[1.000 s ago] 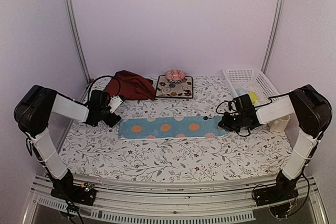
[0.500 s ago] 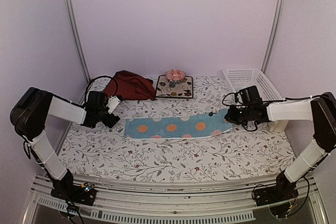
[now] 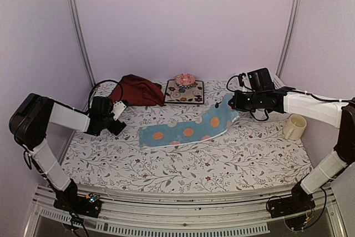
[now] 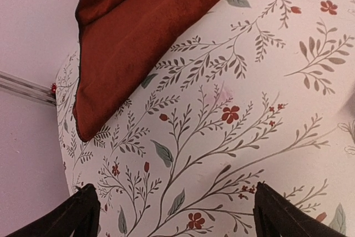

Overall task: Roll the towels
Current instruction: Fold the towel at the center of the board.

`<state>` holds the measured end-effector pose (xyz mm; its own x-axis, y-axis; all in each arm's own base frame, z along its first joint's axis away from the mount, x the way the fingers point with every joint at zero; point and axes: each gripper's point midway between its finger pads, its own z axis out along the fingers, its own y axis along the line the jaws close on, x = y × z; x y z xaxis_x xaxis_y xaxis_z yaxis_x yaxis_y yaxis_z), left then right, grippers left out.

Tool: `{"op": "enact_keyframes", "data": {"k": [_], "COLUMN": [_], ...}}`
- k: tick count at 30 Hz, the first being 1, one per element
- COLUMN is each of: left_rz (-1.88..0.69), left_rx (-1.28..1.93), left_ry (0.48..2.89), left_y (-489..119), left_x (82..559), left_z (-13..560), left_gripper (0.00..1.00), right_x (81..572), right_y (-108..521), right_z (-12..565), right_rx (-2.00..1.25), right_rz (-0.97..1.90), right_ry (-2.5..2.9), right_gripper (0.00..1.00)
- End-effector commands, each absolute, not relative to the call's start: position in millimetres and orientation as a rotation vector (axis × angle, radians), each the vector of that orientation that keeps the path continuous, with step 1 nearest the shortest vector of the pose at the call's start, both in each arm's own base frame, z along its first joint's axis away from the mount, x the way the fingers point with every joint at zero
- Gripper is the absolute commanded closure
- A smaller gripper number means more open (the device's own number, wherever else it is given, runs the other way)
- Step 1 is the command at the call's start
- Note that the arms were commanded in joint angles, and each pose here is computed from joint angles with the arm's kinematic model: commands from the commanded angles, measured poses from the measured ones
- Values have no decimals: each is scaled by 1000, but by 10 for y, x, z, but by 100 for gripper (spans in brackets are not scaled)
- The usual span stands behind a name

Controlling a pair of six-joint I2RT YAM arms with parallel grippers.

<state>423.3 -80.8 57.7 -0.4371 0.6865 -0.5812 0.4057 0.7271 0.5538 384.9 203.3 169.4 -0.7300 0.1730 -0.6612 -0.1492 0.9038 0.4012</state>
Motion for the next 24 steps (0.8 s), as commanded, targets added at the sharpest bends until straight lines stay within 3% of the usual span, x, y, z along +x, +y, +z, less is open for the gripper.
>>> {"op": "enact_keyframes", "data": {"k": [1, 11, 24], "left_rz": [418, 438, 453], "left_rx": [767, 739, 707], "left_ry": [2058, 2051, 2047], "left_y": [-761, -686, -622], "left_x": [4257, 4267, 4292], "left_z": [708, 741, 773], "left_gripper": [3, 3, 3], "right_x": [3807, 3790, 3693], "right_y": [2745, 3971, 4793], "right_z": [1696, 1711, 1453], "right_rx": [-190, -420, -531], "right_rz": [671, 848, 971], "right_ry": [2352, 2341, 2340], "right_gripper": [98, 98, 98]}}
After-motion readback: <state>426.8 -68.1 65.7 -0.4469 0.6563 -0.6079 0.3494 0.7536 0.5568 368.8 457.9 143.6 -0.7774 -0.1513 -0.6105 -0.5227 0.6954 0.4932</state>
